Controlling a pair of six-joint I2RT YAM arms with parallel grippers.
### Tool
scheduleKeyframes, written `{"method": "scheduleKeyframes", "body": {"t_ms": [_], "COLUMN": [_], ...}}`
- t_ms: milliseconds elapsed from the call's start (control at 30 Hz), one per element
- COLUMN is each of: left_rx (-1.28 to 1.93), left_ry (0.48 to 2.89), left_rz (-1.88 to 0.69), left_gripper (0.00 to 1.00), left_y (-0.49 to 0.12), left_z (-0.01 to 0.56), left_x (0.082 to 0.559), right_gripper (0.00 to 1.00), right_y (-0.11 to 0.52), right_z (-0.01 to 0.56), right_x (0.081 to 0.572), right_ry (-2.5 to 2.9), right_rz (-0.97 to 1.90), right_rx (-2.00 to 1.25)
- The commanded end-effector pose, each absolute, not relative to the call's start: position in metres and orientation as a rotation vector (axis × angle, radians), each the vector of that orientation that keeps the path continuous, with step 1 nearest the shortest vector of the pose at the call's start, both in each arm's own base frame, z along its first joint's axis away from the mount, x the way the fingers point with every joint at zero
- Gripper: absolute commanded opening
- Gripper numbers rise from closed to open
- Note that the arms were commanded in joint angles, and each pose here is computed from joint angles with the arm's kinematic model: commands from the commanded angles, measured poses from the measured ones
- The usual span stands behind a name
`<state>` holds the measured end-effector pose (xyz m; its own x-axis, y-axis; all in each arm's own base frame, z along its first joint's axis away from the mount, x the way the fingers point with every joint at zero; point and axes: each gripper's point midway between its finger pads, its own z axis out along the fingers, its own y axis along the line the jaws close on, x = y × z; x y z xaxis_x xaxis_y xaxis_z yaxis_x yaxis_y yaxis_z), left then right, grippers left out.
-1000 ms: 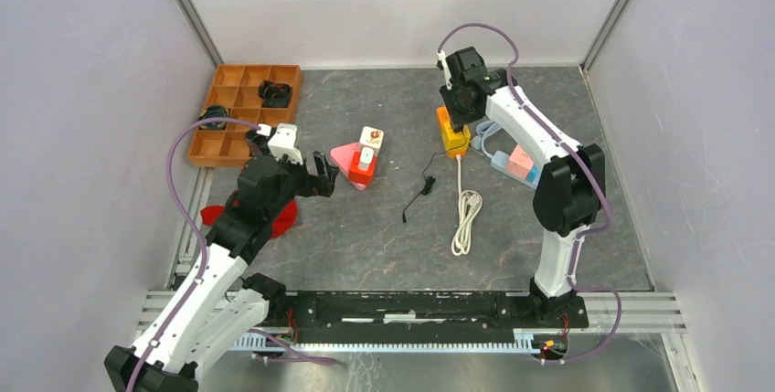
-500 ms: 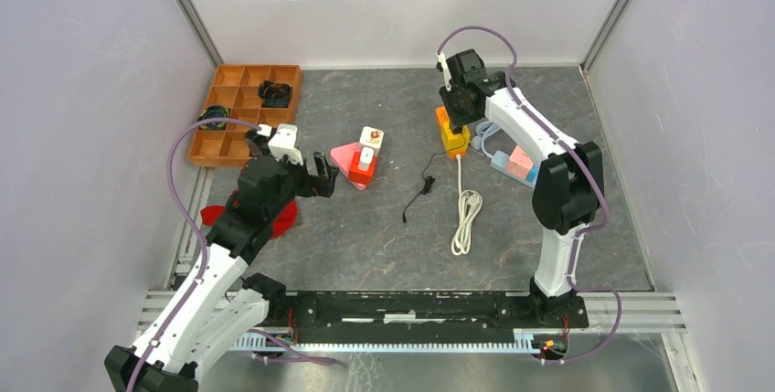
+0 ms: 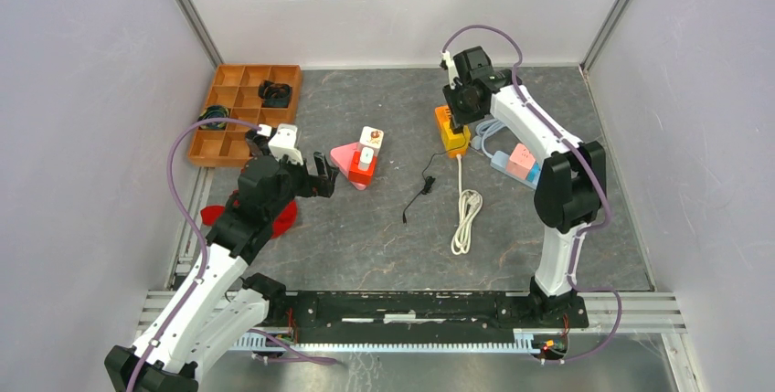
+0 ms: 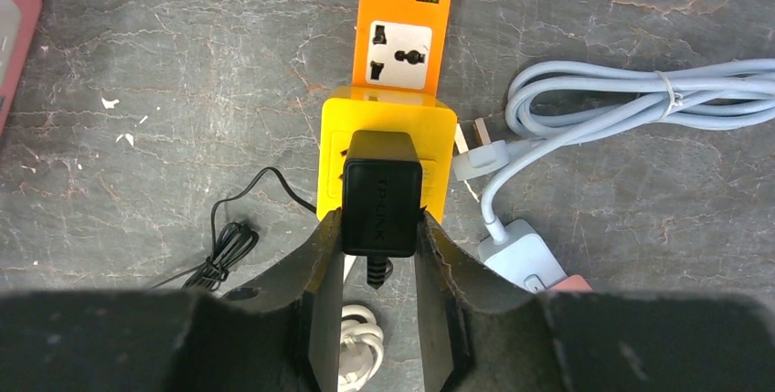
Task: Insert the plug
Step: Insert the plug into the socket.
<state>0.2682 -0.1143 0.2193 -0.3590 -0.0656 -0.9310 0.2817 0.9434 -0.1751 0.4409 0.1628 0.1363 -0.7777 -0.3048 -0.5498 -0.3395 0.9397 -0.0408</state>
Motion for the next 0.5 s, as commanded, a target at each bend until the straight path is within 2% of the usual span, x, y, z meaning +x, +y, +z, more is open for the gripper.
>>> {"method": "scheduleKeyframes", "body": {"t_ms": [0,167,467], "left_rx": [0.184,0.184,0.184], "left_ry": [1.863,1.866,1.859], "left_rz": [-0.324,-0.323,-0.325], "left_gripper": [1.0,1.0,1.0], "left_y": [-0.111,-0.11,-0.11], "left_z": [0.227,0.226,0.228], "left_x": [0.272,0.272,0.271], "right_gripper": [0.37,0.57,0.82], "right_y": [0.168,0.181,0.169], "right_z": [0.124,0.168,0.21], "right_x": [0.437,0.449,0.441], "right_ry": [2.587,2.468,2.342], "right_rz": [0.121,0.213,0.215], "right_rx": [-0.494,-0.449,-0.361]}}
